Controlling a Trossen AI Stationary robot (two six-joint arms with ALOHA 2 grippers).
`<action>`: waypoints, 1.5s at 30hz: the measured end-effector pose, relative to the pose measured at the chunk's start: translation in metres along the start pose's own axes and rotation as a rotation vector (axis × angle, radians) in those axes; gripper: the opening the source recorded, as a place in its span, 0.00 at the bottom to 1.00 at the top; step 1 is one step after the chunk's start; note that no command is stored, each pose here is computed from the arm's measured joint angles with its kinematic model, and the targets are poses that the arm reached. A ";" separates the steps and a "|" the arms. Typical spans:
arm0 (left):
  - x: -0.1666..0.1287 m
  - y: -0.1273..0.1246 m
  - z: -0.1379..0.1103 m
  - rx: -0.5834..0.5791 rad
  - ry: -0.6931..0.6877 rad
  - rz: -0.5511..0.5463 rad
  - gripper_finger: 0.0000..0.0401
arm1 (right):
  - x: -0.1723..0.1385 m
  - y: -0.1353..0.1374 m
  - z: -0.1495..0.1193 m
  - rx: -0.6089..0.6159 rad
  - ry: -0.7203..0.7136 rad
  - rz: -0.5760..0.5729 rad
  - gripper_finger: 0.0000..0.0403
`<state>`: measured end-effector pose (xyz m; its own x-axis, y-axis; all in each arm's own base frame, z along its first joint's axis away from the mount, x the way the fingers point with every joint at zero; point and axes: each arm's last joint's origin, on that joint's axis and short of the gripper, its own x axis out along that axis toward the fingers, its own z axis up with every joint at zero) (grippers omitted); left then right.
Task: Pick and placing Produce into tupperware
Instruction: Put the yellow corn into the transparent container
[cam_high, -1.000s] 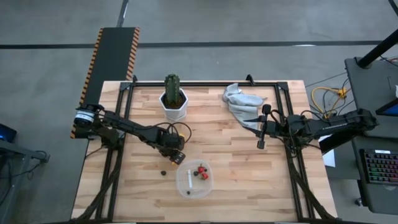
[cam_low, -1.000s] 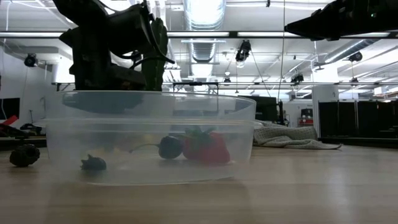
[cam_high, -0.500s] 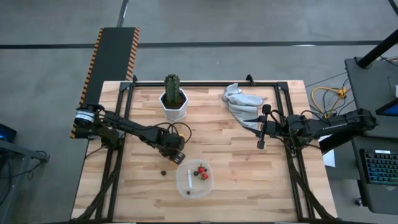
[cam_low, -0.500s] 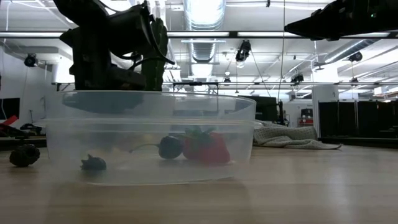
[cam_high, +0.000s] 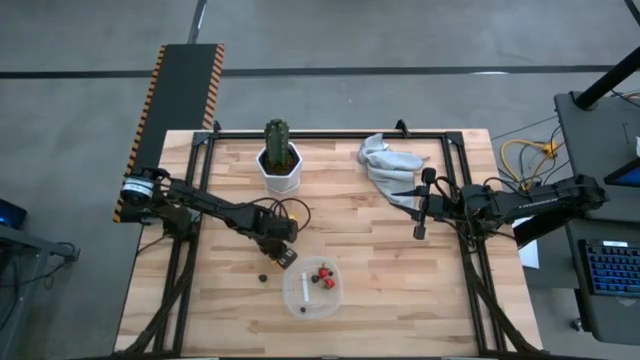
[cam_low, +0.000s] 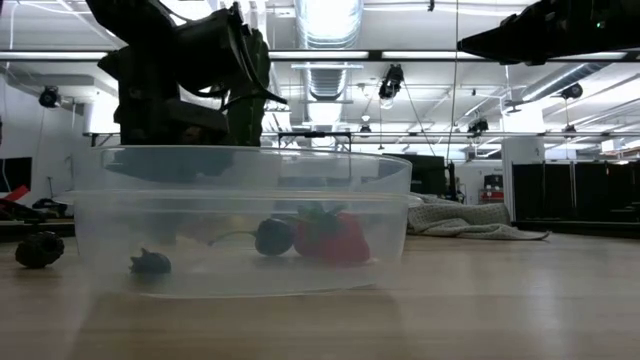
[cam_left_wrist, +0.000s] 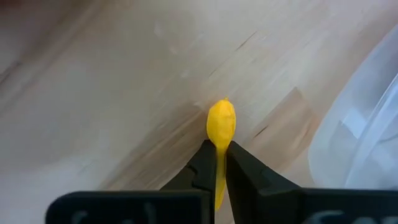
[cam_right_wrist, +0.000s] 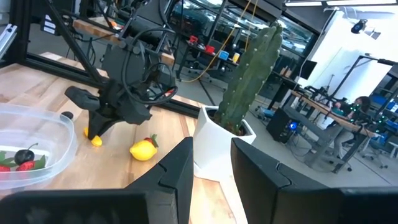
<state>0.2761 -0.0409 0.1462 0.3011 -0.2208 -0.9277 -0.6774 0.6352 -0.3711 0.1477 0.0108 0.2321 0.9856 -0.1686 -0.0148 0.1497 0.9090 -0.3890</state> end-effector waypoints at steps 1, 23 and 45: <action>0.000 0.000 0.000 0.003 0.002 0.001 0.01 | 0.000 0.000 0.000 -0.001 0.000 0.000 0.25; -0.045 -0.024 0.011 0.178 -0.109 0.054 0.00 | 0.000 0.000 0.001 0.002 -0.005 -0.002 0.25; -0.067 -0.086 0.008 0.377 -0.206 -0.159 0.00 | 0.000 0.000 0.001 0.001 -0.006 -0.002 0.25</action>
<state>0.3189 -0.0746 0.2408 0.5343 -0.2100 -0.8188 -0.3320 0.8387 -0.4317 0.1476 0.0108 0.2328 0.9857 -0.1683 -0.0089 0.1517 0.9091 -0.3880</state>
